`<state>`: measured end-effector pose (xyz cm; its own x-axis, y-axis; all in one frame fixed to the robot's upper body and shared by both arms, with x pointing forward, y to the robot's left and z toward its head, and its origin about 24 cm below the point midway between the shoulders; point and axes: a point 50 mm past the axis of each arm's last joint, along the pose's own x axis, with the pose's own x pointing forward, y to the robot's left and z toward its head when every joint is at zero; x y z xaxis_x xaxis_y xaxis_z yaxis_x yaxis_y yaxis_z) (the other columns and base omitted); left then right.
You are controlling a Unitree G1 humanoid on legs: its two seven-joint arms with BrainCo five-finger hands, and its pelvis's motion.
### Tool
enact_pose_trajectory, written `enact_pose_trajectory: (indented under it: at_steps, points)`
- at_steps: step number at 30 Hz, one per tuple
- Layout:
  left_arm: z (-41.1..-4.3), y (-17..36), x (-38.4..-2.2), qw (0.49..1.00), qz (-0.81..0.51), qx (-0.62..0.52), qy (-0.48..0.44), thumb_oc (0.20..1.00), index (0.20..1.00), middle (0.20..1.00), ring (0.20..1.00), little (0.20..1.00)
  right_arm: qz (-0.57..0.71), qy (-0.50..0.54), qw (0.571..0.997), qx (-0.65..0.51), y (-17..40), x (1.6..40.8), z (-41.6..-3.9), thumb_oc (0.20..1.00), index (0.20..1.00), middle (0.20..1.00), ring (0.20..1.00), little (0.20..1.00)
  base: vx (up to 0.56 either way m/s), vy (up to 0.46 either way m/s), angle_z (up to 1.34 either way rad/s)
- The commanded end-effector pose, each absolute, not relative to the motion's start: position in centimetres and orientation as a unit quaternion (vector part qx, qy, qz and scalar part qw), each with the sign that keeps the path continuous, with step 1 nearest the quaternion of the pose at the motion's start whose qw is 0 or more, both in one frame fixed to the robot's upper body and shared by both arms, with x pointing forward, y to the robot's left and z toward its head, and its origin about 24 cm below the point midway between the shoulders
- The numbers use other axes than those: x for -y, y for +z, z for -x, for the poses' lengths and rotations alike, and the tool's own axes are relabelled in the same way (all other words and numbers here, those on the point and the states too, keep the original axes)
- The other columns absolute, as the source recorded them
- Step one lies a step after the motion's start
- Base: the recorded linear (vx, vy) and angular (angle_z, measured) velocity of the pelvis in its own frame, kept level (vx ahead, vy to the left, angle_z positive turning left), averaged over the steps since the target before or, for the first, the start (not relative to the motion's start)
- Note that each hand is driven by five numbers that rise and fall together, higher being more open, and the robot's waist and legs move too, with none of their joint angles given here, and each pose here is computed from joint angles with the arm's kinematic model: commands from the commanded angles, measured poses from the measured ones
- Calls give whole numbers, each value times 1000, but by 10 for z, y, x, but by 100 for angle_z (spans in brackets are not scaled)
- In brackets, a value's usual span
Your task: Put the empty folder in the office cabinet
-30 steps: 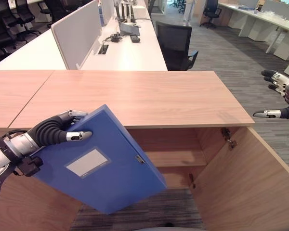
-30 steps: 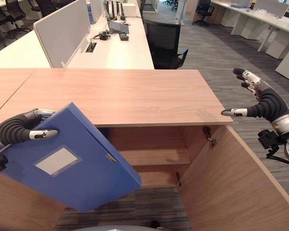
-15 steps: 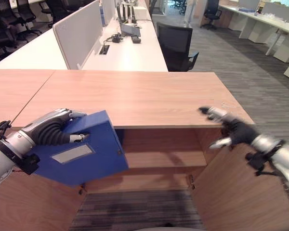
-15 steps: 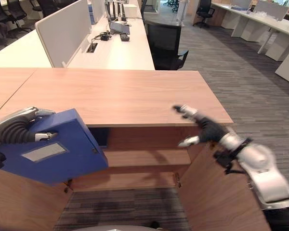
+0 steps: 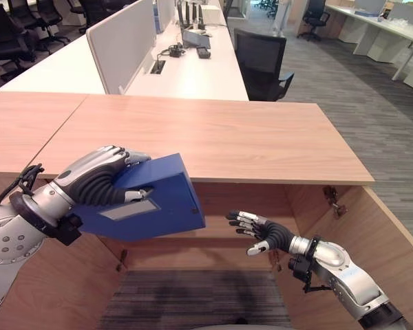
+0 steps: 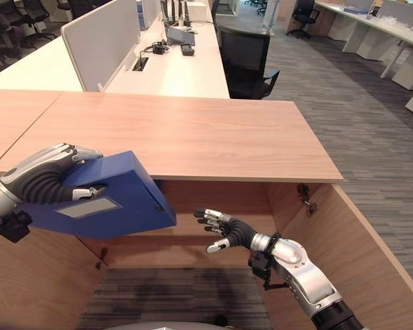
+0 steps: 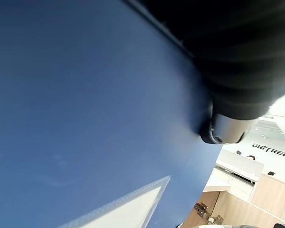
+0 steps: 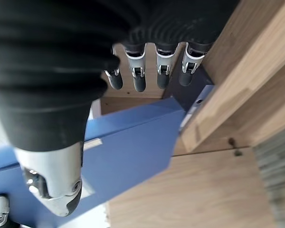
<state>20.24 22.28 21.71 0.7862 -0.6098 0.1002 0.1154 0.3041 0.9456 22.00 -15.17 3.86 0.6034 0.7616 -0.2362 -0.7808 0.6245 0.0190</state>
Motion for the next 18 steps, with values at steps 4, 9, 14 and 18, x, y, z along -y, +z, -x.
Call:
enact_pose_trajectory:
  at_steps: [4,9,14,18]
  points:
    - [-203,229,-205,790,-469,298,-260,200,200,200,200,200,-3,456,890,-26,65,126,-238,1000,1000,1000,1000,1000,0,0,0]
    - [-208,226,-201,795,-456,299,-266,200,200,200,200,200,1,456,889,-22,66,121,-240,1000,1000,1000,1000,1000,0,0,0]
    - [-207,225,-201,791,-465,292,-269,200,200,200,200,200,10,452,892,-18,69,124,-240,1000,1000,1000,1000,1000,0,0,0]
    - [-208,224,-201,792,-464,291,-269,200,200,200,200,200,10,449,894,-10,71,123,-241,1000,1000,1000,1000,1000,0,0,0]
